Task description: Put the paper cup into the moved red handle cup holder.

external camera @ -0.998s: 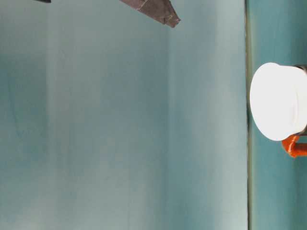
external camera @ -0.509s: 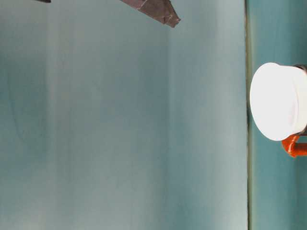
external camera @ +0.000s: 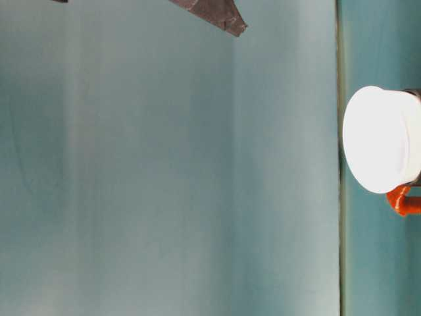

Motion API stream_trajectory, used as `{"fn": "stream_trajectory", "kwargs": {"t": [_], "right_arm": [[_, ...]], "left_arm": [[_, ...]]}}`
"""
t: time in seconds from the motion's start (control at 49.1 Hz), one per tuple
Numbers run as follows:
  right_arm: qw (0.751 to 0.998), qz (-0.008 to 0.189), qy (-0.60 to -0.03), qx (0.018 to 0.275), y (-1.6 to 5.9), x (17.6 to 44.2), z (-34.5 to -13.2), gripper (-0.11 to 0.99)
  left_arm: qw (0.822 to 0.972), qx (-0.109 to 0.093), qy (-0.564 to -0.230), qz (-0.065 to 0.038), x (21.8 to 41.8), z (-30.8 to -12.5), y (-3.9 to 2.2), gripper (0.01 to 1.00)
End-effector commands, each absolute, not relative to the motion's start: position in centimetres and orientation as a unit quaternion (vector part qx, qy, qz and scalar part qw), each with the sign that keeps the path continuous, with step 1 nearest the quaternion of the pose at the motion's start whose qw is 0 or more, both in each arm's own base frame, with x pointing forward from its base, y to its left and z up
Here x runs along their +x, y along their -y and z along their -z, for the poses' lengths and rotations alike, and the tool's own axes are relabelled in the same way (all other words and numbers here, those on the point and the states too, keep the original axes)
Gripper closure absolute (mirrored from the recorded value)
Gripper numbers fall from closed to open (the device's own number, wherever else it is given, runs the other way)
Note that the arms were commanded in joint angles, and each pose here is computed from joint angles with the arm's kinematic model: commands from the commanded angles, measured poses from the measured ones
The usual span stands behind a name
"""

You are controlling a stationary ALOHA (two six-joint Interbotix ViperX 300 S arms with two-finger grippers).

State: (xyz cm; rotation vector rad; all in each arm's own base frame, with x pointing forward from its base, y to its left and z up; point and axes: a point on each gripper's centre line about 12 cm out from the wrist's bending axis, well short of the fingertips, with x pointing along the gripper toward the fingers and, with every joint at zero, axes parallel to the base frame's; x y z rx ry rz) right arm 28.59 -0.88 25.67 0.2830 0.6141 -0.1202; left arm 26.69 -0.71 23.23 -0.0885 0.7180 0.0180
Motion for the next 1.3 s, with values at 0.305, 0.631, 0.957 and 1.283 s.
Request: {"fn": "stream_trajectory", "kwargs": {"t": [0.305,0.631,0.957,1.283], "right_arm": [[0.944,0.056,-0.293,0.139,0.78,28.5,-26.1,-0.08],[0.943,0.057,-0.296,0.139,0.82,28.3,-25.8,-0.08],[0.943,0.058,-0.298,0.138,0.86,28.3,-25.7,-0.08],[0.943,0.059,-0.297,0.139,0.95,28.3,-25.6,-0.08]], "left_arm": [[0.941,-0.043,-0.335,-0.007,26.9,-24.2,0.75,0.053],[0.96,-0.046,-0.277,-0.002,27.5,-26.0,0.85,0.053],[0.965,-0.045,-0.259,0.0,26.6,-26.9,0.82,0.053],[0.964,-0.044,-0.263,-0.001,26.6,-26.8,0.81,0.053]]}}
